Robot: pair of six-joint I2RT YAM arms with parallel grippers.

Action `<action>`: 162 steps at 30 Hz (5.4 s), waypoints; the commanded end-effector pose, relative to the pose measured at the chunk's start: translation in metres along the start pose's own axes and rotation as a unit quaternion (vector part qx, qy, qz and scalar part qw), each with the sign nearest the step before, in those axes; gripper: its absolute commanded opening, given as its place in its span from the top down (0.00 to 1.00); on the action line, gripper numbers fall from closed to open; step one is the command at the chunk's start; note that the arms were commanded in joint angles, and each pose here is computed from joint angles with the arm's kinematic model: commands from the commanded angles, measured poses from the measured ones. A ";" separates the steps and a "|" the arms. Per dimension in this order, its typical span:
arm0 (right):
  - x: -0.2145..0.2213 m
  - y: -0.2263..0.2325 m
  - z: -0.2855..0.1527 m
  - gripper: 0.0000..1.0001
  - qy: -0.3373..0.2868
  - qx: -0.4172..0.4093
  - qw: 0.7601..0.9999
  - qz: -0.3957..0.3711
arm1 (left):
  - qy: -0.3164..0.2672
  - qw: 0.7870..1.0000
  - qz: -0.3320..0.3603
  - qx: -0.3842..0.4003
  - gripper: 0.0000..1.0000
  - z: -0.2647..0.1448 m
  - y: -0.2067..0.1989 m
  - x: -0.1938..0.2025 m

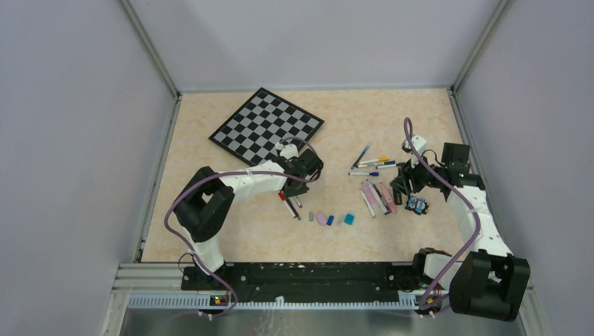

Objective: Open the pen caps
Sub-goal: Pick up the pen from the center of the board, then open the pen cap from the pen.

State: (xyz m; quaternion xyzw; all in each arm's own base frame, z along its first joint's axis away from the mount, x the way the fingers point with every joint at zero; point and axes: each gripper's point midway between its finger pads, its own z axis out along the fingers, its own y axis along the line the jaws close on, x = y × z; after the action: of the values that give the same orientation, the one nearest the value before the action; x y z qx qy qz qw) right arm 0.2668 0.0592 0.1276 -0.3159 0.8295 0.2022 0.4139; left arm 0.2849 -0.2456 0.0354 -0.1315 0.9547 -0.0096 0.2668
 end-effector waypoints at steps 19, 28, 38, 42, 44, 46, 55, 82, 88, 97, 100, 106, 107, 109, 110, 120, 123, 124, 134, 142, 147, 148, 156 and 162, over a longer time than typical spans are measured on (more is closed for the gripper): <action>-0.002 -0.003 0.001 0.52 -0.008 0.001 1.000 -0.014 | 0.030 0.999 -0.007 -0.021 0.75 0.016 0.008 0.010; -0.003 -0.003 0.001 0.52 -0.009 0.001 1.000 -0.014 | 0.043 0.999 -0.005 -0.019 0.82 0.017 0.008 0.015; -0.003 -0.001 0.001 0.52 -0.010 -0.003 1.000 -0.013 | 0.016 0.995 0.007 0.095 0.97 -0.004 -0.022 0.000; -0.005 0.001 0.000 0.52 -0.014 -0.008 1.000 -0.014 | -0.028 0.988 0.003 0.154 1.00 -0.023 -0.033 -0.018; -0.007 0.003 0.000 0.52 -0.019 -0.015 1.000 -0.014 | -0.044 0.981 0.004 0.190 1.00 -0.036 -0.038 -0.024; -0.009 0.008 0.000 0.52 -0.026 -0.025 0.999 -0.011 | -0.058 0.968 0.007 0.243 1.00 -0.052 -0.048 -0.027; -0.043 0.062 -0.006 0.51 -0.117 -0.171 0.978 0.027 | -0.141 0.818 0.029 0.558 1.00 -0.153 -0.075 -0.014; -0.067 0.163 0.016 0.47 -0.111 -0.381 0.908 0.137 | -0.200 0.711 -0.038 0.673 1.00 -0.215 -0.147 -0.005; -0.066 0.167 0.024 0.56 -0.099 -0.378 0.907 0.155 | -0.211 0.711 -0.045 0.669 1.00 -0.217 -0.151 -0.007; -0.067 0.169 0.027 1.00 -0.088 -0.383 0.908 0.144 | -0.234 0.703 -0.034 0.671 0.93 -0.224 -0.145 -0.008; -0.063 0.170 0.024 1.00 -0.083 -0.389 0.911 0.112 | -0.280 0.700 -0.026 0.656 0.66 -0.231 -0.125 -0.020; -0.049 0.181 0.012 1.00 -0.088 -0.428 0.899 0.040 | -0.300 0.707 0.019 0.640 0.15 -0.236 -0.097 -0.026; -0.048 0.181 0.012 1.00 -0.086 -0.428 0.899 0.040 | -0.288 0.705 0.025 0.648 0.11 -0.238 -0.095 -0.025; -0.045 0.182 0.012 1.00 -0.083 -0.430 0.898 0.039 | -0.265 0.697 0.033 0.666 0.08 -0.241 -0.094 -0.024; -0.044 0.183 0.012 1.00 -0.083 -0.432 0.897 0.037 | -0.254 0.694 0.036 0.673 0.08 -0.241 -0.095 -0.023; -0.033 0.184 0.023 1.00 -0.055 -0.414 0.908 0.027 | -0.190 0.736 0.022 0.649 0.22 -0.223 -0.129 -0.032; -0.031 0.183 0.026 1.00 -0.050 -0.410 0.910 0.027 | -0.189 0.749 0.018 0.634 0.28 -0.219 -0.137 -0.031; -0.031 0.183 0.026 1.00 -0.047 -0.409 0.911 0.027 | -0.191 0.754 0.017 0.628 0.31 -0.219 -0.140 -0.030; -0.031 0.181 0.029 1.00 -0.042 -0.400 0.915 0.025 | -0.189 0.805 0.009 0.562 0.56 -0.199 -0.149 -0.029; -0.029 0.177 0.033 1.00 -0.037 -0.387 0.921 0.029 | -0.177 0.806 0.010 0.564 0.66 -0.198 -0.154 -0.025; -0.030 0.175 0.036 1.00 -0.037 -0.378 0.925 0.027 | -0.170 0.806 0.014 0.566 0.67 -0.199 -0.156 -0.024; -0.030 0.174 0.037 1.00 -0.036 -0.376 0.925 0.028 | -0.168 0.806 0.014 0.567 0.67 -0.200 -0.157 -0.024; -0.030 0.168 0.042 1.00 -0.032 -0.355 0.934 0.028 | -0.158 0.807 0.010 0.568 0.69 -0.199 -0.157 -0.020; -0.029 0.167 0.043 1.00 -0.031 -0.354 0.934 0.028 | -0.166 0.808 0.003 0.565 1.00 -0.201 -0.155 -0.025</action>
State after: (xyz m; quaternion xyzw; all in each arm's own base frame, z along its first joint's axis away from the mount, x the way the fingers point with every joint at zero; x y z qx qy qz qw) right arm 0.1765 0.2084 0.1237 -0.3904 0.7197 0.5085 0.2667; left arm 0.2374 -0.3949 0.2066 0.0507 0.7462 -0.5060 0.4296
